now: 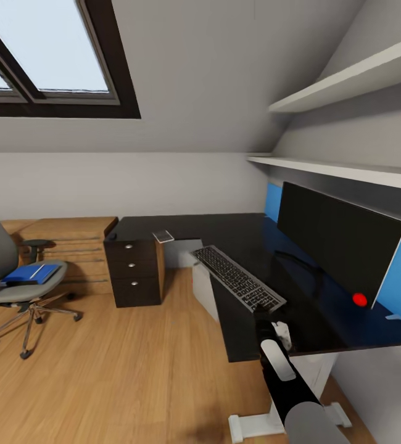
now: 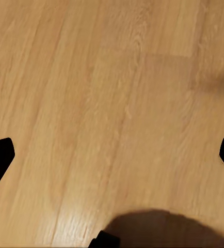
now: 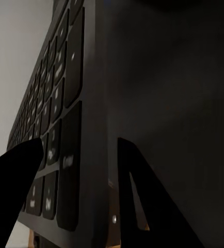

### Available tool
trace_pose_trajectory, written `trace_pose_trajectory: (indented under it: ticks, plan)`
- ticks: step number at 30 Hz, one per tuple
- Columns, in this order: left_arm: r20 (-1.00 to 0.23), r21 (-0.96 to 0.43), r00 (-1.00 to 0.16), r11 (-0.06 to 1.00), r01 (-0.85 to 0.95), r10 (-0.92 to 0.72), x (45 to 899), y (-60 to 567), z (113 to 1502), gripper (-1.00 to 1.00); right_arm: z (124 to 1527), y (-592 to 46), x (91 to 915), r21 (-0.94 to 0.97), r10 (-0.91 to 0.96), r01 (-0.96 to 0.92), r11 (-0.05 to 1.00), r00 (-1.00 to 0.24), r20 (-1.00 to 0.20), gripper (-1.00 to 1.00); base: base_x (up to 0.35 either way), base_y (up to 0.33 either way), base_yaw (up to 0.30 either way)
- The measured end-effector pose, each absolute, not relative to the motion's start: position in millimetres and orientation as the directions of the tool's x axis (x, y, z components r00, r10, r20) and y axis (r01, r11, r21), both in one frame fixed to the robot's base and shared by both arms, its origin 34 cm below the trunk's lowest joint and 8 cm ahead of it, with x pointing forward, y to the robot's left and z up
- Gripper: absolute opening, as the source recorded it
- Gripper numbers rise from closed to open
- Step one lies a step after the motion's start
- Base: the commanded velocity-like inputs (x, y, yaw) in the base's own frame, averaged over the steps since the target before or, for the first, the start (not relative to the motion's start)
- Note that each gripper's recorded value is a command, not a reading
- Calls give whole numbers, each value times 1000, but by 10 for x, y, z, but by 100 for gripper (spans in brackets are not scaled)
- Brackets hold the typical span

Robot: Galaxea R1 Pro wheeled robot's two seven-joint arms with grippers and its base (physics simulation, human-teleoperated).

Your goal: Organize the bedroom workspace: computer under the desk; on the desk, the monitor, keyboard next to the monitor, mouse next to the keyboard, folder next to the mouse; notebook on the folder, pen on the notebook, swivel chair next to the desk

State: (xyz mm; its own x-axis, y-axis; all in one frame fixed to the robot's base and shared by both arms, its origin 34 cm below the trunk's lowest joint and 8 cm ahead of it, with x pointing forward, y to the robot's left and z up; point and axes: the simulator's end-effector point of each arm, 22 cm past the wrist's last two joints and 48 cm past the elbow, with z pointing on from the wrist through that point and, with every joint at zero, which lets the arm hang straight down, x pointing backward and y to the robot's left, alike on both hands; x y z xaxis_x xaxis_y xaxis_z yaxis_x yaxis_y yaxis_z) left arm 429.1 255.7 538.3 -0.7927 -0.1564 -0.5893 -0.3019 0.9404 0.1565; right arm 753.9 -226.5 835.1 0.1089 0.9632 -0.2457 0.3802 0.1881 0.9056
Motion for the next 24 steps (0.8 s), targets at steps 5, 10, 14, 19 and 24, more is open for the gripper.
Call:
trace_pose_trajectory:
  ticks: [5, 10, 14, 19, 24]
  plan:
    - [-590, 157, -792, 940, -303, -156, 4293, 2561, 5384, 100, 8327, -2414, 7494, 902, 949, 394, 177, 175, -262, -100, 288, 0, 0]
    - [-591, 156, -791, 939, -305, -159, 4295, 2566, 5386, 100, 8193, -2588, 7369, 886, 919, 431, 169, 257, -300, -100, 272, 67, 0]
    - [-618, 147, -768, 936, -321, -167, 4347, 2590, 5425, 100, 8022, -2610, 7279, 869, 912, 468, 158, 268, -310, -100, 196, 143, 0]
    - [-619, 146, -768, 936, -321, -167, 4349, 2591, 5426, 100, 7979, -2741, 7193, 869, 894, 485, 96, 342, -290, -100, 88, 17, 0]
    - [-619, 146, -768, 936, -321, -167, 4349, 2588, 5426, 100, 7924, -2798, 7131, 862, 883, 504, 54, 378, -277, -100, 35, 3, 0]
